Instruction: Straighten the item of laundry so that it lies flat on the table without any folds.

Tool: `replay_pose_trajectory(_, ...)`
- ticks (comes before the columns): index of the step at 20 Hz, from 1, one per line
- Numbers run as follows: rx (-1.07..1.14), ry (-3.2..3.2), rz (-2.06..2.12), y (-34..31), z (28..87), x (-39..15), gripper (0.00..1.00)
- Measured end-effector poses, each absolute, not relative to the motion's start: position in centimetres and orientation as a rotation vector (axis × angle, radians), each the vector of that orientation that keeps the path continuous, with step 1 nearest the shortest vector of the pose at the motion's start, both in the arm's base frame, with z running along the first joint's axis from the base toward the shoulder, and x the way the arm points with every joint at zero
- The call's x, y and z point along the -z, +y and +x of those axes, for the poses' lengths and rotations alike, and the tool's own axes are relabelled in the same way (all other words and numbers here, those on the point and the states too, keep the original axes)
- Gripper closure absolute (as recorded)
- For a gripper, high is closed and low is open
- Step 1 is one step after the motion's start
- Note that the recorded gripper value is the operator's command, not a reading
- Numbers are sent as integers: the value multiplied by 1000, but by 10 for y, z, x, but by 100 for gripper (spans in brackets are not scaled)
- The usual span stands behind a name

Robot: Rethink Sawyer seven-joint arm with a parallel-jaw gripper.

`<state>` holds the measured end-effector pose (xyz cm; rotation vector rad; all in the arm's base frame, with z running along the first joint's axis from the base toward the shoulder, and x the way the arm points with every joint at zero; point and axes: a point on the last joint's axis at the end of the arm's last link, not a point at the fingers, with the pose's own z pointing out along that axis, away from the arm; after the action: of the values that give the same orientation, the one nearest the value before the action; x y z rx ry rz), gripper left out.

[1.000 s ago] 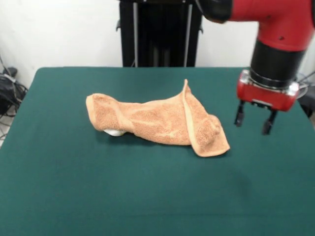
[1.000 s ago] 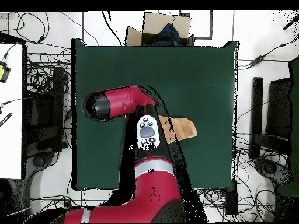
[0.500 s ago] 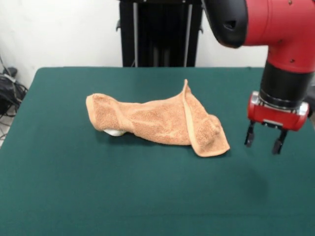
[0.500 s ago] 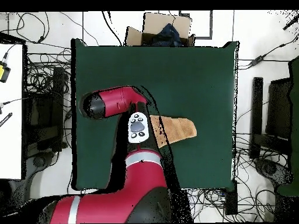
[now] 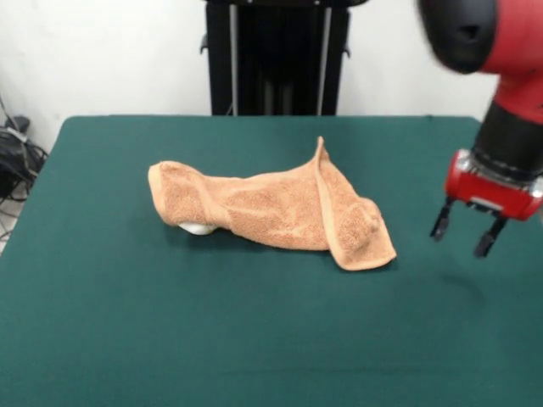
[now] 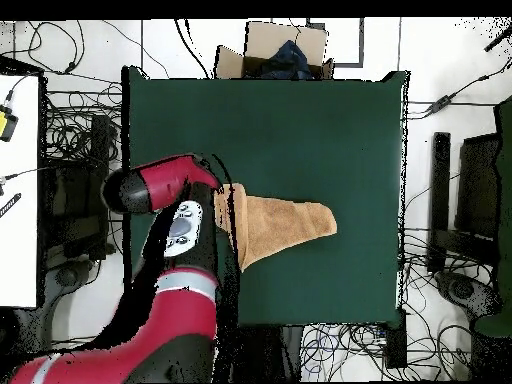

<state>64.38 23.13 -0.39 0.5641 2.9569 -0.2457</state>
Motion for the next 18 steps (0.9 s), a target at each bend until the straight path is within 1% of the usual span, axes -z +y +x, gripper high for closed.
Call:
replay_pose_trajectory(4, 356, 2936, 735, 271, 625, -10, 0)
replay_pose_trajectory(7, 461, 2864, 975, 309, 609, -24, 0)
replay_pose_trajectory(12, 555, 2693, 1253, 341, 599, -33, 0)
replay_pose_trajectory(15, 532, 2608, 1359, 346, 604, -32, 0)
replay_pose_trajectory(18, 391, 2581, 1417, 326, 631, -27, 0)
